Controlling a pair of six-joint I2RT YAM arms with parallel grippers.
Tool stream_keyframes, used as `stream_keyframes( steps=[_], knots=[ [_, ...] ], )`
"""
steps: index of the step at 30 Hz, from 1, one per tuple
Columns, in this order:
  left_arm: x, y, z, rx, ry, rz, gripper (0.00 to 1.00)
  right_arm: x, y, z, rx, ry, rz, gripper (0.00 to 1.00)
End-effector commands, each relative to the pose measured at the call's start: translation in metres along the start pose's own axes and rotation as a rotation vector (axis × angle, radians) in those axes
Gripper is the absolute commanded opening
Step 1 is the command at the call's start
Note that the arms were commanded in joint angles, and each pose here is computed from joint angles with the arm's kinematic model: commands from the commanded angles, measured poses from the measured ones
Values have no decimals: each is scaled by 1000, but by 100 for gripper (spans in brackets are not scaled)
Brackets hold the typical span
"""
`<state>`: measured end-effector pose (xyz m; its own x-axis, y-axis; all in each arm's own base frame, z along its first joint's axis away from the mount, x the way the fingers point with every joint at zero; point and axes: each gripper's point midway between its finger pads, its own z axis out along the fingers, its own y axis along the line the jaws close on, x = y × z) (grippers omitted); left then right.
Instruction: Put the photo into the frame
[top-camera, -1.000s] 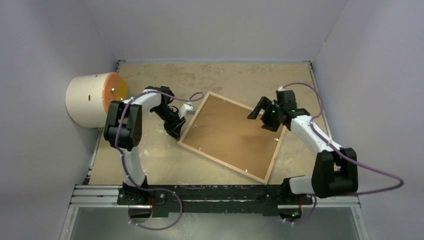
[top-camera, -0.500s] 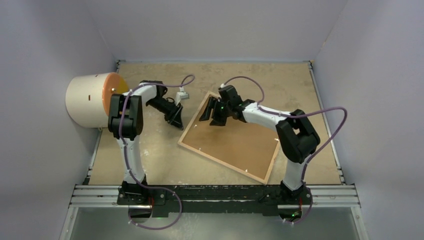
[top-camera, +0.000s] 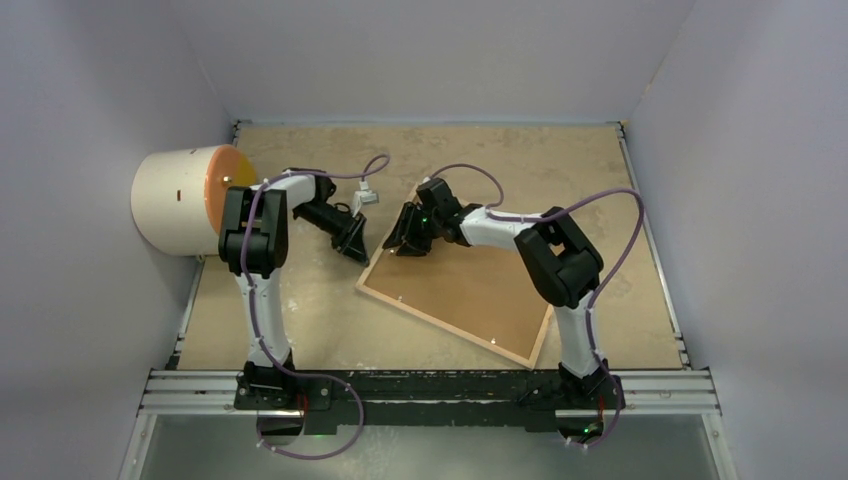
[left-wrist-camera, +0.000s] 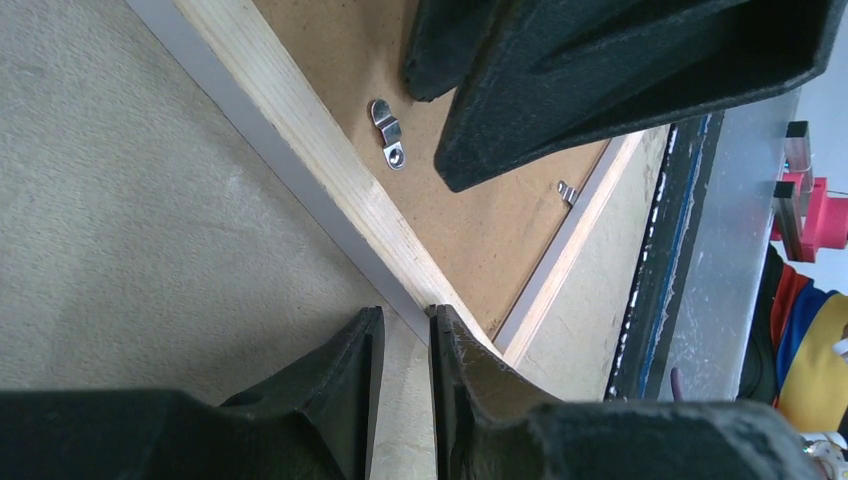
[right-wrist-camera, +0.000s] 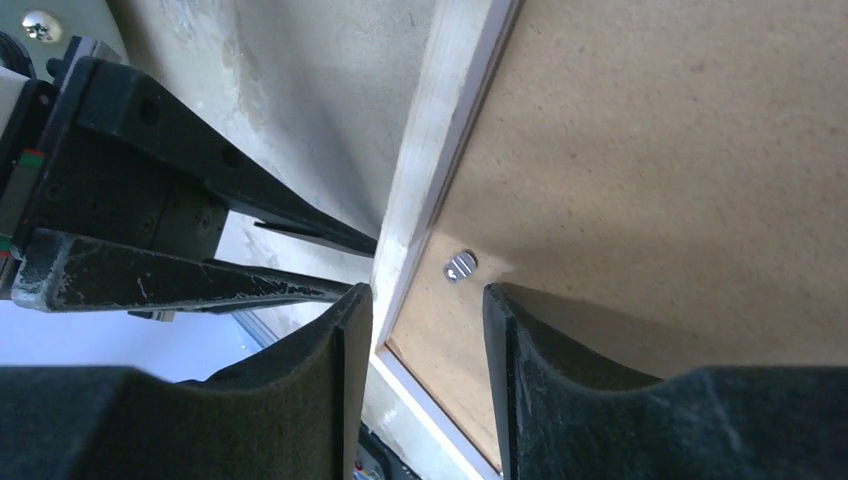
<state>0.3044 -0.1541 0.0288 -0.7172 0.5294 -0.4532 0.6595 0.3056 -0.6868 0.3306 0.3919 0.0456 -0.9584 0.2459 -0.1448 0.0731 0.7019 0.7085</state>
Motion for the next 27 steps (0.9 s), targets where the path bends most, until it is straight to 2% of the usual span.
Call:
stream_keyframes(
  steps=[1, 27],
  knots=[
    [-2, -3, 2, 6, -22, 18, 25, -5, 23, 1, -64, 1, 6, 46],
    [-4, 0, 0, -14, -19, 34, 24, 1, 31, 21, -111, 54, 47, 38]
  ],
)
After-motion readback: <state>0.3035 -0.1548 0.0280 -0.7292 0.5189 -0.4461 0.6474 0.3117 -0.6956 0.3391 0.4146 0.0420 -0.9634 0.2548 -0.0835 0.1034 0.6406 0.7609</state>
